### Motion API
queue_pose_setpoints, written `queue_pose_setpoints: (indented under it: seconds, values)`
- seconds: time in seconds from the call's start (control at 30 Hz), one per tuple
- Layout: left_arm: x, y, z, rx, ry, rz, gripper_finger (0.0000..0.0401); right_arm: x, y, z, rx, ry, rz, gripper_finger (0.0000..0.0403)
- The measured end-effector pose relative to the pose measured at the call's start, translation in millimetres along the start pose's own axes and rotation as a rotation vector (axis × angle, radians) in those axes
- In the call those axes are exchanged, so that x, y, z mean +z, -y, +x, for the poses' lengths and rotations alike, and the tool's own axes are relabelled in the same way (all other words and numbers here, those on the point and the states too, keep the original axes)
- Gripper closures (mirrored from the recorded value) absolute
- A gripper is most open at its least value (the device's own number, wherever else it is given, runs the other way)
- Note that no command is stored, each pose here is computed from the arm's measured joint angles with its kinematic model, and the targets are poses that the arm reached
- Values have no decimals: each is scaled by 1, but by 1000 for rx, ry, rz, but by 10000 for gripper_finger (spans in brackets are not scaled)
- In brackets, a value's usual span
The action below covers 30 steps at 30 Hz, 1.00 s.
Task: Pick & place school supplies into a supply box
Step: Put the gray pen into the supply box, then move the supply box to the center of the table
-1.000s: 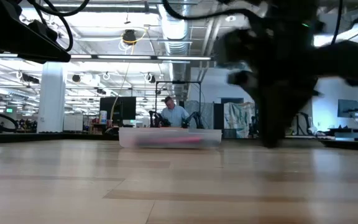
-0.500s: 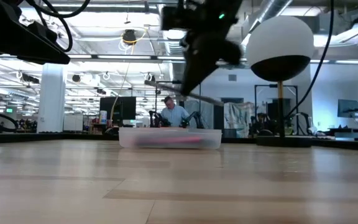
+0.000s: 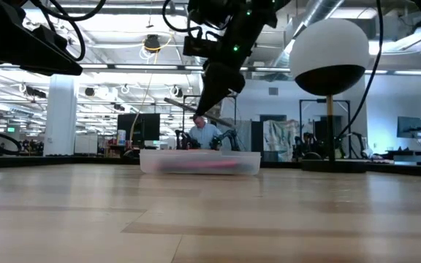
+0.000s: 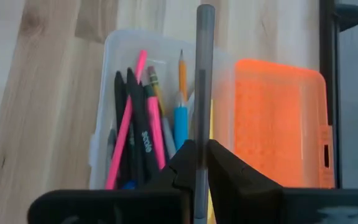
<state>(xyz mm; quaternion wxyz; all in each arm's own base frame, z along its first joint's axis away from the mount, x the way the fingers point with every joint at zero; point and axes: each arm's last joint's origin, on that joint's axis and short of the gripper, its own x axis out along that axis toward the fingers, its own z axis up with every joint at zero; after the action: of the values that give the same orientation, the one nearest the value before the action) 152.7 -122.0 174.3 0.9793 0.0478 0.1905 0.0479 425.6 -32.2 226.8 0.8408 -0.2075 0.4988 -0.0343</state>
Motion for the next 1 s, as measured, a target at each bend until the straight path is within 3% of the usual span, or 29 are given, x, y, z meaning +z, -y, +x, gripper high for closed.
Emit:
queue_pose_setpoints:
  seconds: [0.23,0.43,0.77,0.9,1.0]
  values:
    - [0,0,0,1,-3,5,278,-2,0,27,-4,-6,-10,376]
    - [-2,-1,0,5,-13,-7,278,-16,-4,61,-5,-110,-26,348]
    - [-2,-1,0,12,-18,18,278,-11,3,41,-34,-82,31,270]
    - [-2,-2,0,31,-13,23,278,-11,10,40,-163,-111,40,249]
    - [-3,-2,0,43,-14,29,278,-13,23,42,-259,-106,80,255]
